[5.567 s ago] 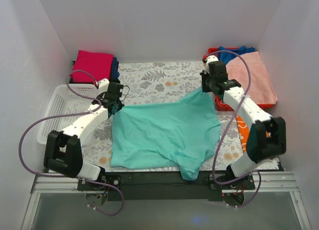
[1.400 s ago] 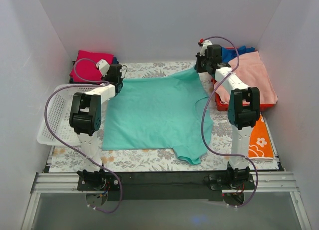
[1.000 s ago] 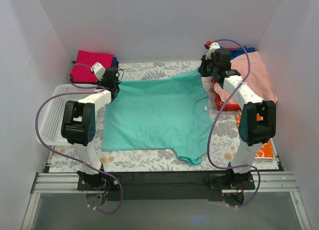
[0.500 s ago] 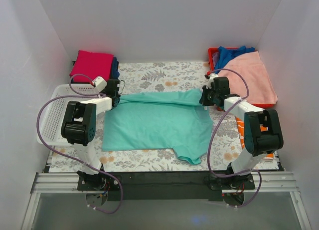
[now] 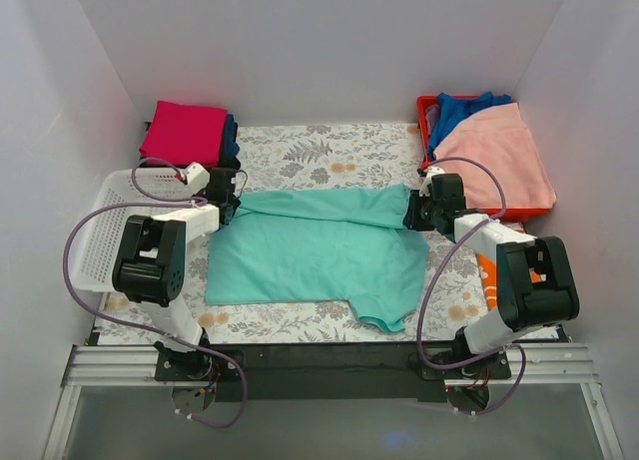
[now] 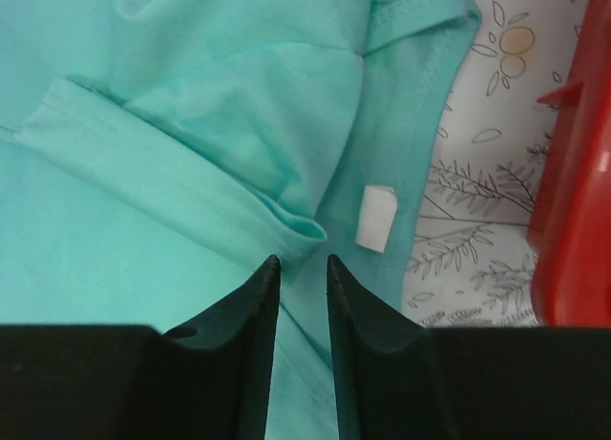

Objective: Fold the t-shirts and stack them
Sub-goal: Fold the flattened tshirt in 1/3 of the way

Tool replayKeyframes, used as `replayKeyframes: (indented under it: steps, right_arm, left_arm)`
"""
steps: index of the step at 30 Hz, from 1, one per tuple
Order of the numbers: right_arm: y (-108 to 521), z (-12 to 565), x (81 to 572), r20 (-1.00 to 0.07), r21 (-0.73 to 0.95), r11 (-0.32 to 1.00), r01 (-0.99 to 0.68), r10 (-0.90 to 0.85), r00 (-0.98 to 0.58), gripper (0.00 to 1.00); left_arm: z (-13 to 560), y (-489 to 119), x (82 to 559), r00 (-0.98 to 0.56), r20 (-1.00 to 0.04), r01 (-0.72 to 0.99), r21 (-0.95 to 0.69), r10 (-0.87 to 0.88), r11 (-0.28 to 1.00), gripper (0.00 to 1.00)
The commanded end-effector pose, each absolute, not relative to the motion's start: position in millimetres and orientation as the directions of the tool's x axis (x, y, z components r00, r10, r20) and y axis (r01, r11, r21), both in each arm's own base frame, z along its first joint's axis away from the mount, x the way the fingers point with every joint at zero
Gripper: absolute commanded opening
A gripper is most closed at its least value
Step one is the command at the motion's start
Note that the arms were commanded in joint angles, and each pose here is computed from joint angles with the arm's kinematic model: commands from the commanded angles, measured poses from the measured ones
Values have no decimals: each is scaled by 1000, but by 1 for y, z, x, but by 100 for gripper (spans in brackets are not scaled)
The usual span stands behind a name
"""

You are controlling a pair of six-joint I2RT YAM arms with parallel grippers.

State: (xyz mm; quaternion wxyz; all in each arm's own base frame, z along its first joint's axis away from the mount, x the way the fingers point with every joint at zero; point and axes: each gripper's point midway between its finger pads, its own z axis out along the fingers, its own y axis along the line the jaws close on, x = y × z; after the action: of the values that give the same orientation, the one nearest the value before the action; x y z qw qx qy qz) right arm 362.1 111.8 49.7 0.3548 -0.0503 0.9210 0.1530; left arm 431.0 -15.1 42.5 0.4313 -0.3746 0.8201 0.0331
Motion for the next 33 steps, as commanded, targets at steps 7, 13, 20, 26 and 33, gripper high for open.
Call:
replayKeyframes:
  steps: [7,13,20,26,33]
  right_arm:
    - [105,100,361,-762,232,959,-162,76,-643,35]
    - [126,108,396,-757,275,938,-212,75,-650,34]
    - [146,93,426,-729,316,914,-256,61,-682,29]
    - [149,82,427,-714,326,909,-258,58,-698,29]
    - [153,67,430,-685,347,904,-249,63,-726,27]
  left_arm:
    - [97,-15,423,-271,-806,-606,-283,-526,744,52]
    - [119,-24,438,-221,-825,-546,-337,-520,767,53]
    - [106,-24,466,-288,-830,-583,-243,-477,775,52]
    - [87,-25,463,-333,-808,-606,-211,-486,767,47]
    - [54,-31,455,-442,-761,-593,-150,-475,791,44]
